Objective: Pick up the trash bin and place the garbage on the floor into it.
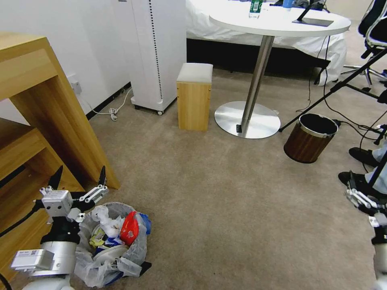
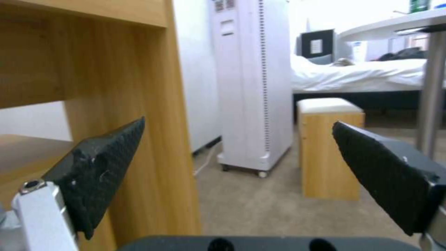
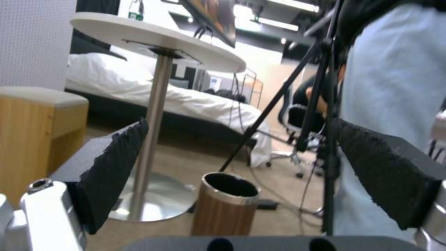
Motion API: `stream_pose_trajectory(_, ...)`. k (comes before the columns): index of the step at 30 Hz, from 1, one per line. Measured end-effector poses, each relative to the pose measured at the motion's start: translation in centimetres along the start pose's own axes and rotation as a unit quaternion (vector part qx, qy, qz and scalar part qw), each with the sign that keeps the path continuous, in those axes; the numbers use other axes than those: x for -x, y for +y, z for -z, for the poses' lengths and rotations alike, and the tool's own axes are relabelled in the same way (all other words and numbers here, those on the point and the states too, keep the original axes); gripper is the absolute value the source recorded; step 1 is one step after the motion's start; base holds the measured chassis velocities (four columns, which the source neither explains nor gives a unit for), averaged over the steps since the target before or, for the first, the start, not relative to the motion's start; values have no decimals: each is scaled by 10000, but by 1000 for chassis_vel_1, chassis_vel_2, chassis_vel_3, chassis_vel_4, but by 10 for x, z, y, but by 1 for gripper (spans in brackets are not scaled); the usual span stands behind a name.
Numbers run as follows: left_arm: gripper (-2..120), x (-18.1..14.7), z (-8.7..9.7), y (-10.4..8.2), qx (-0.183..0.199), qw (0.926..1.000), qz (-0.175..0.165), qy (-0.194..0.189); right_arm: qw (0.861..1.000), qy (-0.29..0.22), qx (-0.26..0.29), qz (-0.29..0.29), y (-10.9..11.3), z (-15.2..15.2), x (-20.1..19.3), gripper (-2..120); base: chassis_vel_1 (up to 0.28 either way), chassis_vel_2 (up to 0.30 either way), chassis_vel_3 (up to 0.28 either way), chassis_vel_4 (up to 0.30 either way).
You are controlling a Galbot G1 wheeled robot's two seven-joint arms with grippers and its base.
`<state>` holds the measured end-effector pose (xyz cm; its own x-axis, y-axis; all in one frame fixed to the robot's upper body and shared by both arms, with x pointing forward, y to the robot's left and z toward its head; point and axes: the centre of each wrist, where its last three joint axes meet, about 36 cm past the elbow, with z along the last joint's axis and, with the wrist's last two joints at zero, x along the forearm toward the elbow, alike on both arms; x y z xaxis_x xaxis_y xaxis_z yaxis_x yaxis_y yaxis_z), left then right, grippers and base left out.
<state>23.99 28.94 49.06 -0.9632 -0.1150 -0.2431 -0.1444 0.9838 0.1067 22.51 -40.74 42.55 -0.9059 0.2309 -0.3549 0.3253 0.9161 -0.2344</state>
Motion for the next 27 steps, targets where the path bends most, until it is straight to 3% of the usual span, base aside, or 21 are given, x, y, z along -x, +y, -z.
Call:
stream_pose_trajectory(8, 100, -12, -20, -20, 178, 9998, 102, 57, 9996, -142, -130, -205, 11, -21, -27, 100, 0, 0, 0, 0)
stream_pose_trajectory(9, 100, -12, -22, -26, 197, 9996, 217, 33, 9995, -114, -32, -300, 20, -24, -34, 100, 0, 0, 0, 0)
stream_pose_trajectory(10, 100, -12, -22, -26, 197, 9996, 217, 33, 9995, -114, -32, -300, 20, -24, -34, 100, 0, 0, 0, 0)
stream_pose_trajectory(13, 100, -12, -20, -24, 287, 9971, 708, -1, 9989, -52, 194, -412, 37, -28, -50, 100, 0, 0, 0, 0)
stream_pose_trajectory(17, 100, -12, -19, -23, 341, 9945, 991, 45, 9994, -104, 157, -300, 45, -33, -61, 100, 0, 0, 0, 0)
stream_pose_trajectory(27, 100, -15, -21, -31, 362, 9924, 1163, 184, 9995, -291, 100, -93, 47, -28, -55, 100, 0, 0, 0, 0)
